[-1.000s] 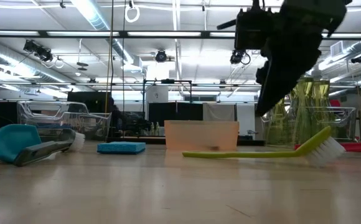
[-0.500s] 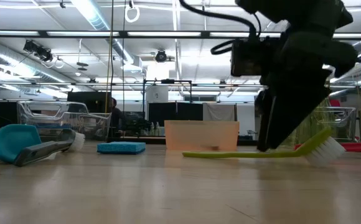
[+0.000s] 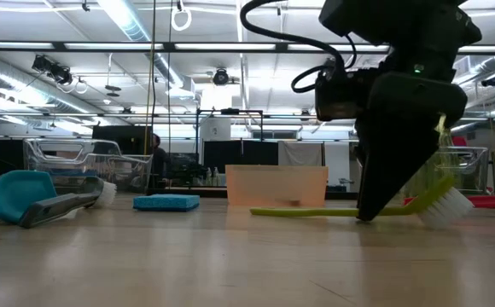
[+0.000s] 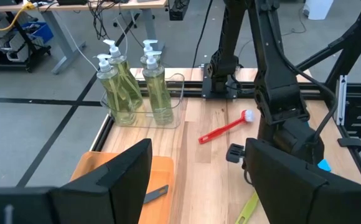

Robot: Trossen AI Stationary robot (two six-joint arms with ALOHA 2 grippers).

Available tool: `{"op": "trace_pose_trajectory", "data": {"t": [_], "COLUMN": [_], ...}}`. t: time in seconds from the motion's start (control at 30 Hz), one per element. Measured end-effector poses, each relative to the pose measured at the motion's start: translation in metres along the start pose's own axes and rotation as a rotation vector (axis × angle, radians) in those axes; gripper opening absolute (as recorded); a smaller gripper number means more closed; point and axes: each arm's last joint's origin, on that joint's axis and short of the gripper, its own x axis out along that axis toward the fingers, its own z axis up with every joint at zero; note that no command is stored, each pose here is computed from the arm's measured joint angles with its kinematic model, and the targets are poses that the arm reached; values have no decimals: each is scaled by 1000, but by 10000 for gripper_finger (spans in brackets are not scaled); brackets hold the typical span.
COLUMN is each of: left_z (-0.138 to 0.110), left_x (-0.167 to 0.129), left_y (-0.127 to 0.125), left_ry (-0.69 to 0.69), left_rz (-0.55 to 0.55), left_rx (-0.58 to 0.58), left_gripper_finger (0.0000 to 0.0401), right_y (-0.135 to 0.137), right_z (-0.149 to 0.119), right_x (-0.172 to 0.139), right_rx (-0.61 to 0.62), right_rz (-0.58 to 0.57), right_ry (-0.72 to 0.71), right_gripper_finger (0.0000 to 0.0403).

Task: Pick & Place Kitchen Sink Supplies
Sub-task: Put the green dish brush into the orange bin

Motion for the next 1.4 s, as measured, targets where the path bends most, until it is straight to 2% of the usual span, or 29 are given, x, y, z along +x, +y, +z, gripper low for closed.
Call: {"op": "trace_pose_trajectory", "data": {"t": [0.27, 0.4, 0.67, 1.0, 1.4], "left_z": [0, 0, 0, 0, 0], "left_x": [0, 0, 0, 0, 0], "left_y": [0, 0, 0, 0, 0], "left_ry": [0, 0, 0, -1, -1], "left_rz": [0, 0, 0, 0, 0], "left_rx": [-1, -1, 0, 2, 2], "left_gripper_finger": [264, 264, 264, 264, 264], "right_y": [-1, -1, 2, 9, -18], "right_z": [-1, -1, 6, 47, 105], "right_x": [0, 0, -3, -25, -67], "right_rx": [19, 19, 28, 76, 216], "right_rz": [-14, -8, 10, 44, -117], "right_ry": [11, 13, 10, -91, -215], "right_gripper_finger": [56, 27, 28, 28, 29]}}
